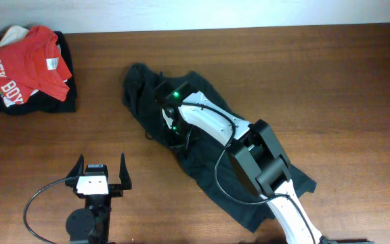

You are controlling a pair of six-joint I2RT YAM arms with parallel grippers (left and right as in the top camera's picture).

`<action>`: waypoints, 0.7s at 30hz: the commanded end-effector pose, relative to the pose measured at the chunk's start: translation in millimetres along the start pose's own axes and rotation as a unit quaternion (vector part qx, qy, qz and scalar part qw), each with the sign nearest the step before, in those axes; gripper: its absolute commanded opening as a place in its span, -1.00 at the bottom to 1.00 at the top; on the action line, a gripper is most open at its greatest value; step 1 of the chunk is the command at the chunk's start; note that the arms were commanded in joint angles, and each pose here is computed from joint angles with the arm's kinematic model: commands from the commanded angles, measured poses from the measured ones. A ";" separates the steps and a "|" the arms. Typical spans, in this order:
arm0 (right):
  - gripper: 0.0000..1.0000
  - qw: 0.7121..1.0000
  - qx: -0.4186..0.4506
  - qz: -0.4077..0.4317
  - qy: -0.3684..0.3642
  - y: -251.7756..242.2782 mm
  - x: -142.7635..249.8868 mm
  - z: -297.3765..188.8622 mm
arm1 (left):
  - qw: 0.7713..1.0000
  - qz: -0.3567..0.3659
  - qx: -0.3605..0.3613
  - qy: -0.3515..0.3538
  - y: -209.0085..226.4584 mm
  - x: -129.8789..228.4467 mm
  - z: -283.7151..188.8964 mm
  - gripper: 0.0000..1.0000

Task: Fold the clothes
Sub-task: 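Grasp the dark T-shirt with the right gripper and drag it to table center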

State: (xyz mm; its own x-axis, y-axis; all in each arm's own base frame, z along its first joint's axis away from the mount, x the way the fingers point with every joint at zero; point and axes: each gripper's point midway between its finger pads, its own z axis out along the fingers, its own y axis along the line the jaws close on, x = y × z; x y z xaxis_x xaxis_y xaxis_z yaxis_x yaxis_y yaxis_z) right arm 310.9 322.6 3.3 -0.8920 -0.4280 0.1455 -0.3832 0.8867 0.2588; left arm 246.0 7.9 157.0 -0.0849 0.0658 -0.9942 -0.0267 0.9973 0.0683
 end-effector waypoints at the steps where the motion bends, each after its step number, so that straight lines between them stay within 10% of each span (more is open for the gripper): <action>1: 0.97 0.998 0.023 0.028 -0.055 -34.0 -9.0 -56.2 | 1.000 0.008 -0.002 0.002 1.0 2.3 0.2 0.98; 16: 0.97 0.941 -0.011 0.303 -0.154 -270.6 24.3 -175.1 | 1.000 0.007 0.002 -0.006 -0.4 -1.2 0.2 0.98; 21: 0.97 0.938 -0.011 0.307 -0.161 -276.7 23.7 -177.0 | 0.969 0.004 0.227 -0.094 -74.7 -41.9 -21.6 0.99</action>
State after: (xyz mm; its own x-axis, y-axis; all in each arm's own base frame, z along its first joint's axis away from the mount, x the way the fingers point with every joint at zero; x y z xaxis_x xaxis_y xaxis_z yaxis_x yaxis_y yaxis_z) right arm 436.9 37.3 95.8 -0.9700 0.2429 0.0030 0.2367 0.9422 0.2373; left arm 244.9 -24.6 176.1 0.0071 0.0667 -0.9977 0.1575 0.9852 0.0670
